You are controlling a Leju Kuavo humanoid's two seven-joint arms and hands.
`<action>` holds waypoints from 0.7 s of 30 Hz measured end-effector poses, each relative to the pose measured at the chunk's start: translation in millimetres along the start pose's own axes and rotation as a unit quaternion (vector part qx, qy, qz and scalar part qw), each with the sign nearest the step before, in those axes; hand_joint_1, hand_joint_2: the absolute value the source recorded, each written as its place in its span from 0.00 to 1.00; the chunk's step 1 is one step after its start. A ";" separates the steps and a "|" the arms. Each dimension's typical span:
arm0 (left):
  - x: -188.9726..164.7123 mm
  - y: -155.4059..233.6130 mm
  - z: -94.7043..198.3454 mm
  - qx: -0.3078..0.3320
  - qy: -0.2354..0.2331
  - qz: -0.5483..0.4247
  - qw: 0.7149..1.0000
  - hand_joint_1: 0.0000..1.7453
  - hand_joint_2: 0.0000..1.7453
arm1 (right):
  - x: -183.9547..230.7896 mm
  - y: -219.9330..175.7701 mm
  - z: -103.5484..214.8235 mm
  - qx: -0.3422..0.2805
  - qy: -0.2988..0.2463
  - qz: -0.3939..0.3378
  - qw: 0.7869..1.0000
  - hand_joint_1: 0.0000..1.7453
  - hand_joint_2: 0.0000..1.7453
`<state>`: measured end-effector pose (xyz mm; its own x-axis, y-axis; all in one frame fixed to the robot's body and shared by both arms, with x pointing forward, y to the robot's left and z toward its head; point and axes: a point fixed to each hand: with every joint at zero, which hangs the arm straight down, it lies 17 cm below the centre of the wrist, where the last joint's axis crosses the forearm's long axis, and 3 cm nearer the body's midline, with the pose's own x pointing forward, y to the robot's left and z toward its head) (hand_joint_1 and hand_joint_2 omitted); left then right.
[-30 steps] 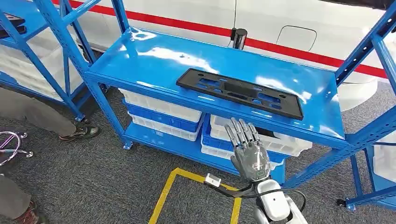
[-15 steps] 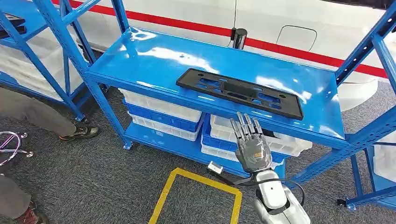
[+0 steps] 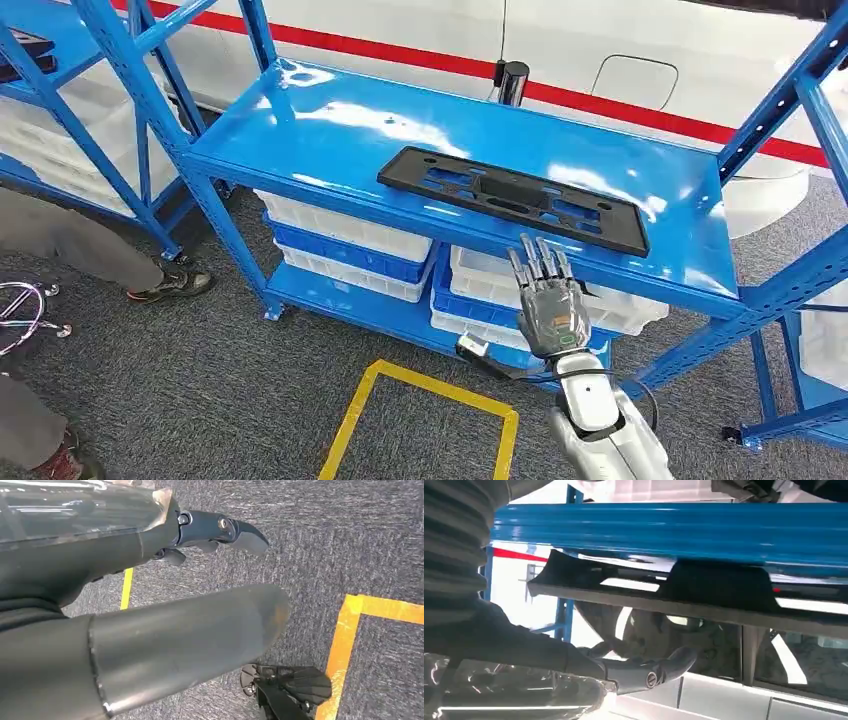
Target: Take the parts from the cabinet and place them on the table.
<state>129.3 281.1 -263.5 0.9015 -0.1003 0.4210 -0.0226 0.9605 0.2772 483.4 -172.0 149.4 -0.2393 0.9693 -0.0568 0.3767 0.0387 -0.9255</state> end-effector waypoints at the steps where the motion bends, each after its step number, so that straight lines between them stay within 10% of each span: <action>1: -0.8 0.2 0.0 0.001 0.002 0.000 1.000 0.00 0.00 | -2.9 1.6 -1.6 0.000 0.001 0.002 1.000 0.00 1.00; 21: 0.0 1.5 -0.3 -0.001 -0.002 0.009 1.000 0.00 0.00 | -35.1 -3.5 -34.1 -0.012 0.028 0.011 0.999 0.00 1.00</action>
<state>129.3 282.6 -263.3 0.8993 -0.0830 0.4294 -0.0390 0.9627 0.2679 521.0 -197.9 167.4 -0.1808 0.9819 -0.0560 0.4027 0.0220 -0.9151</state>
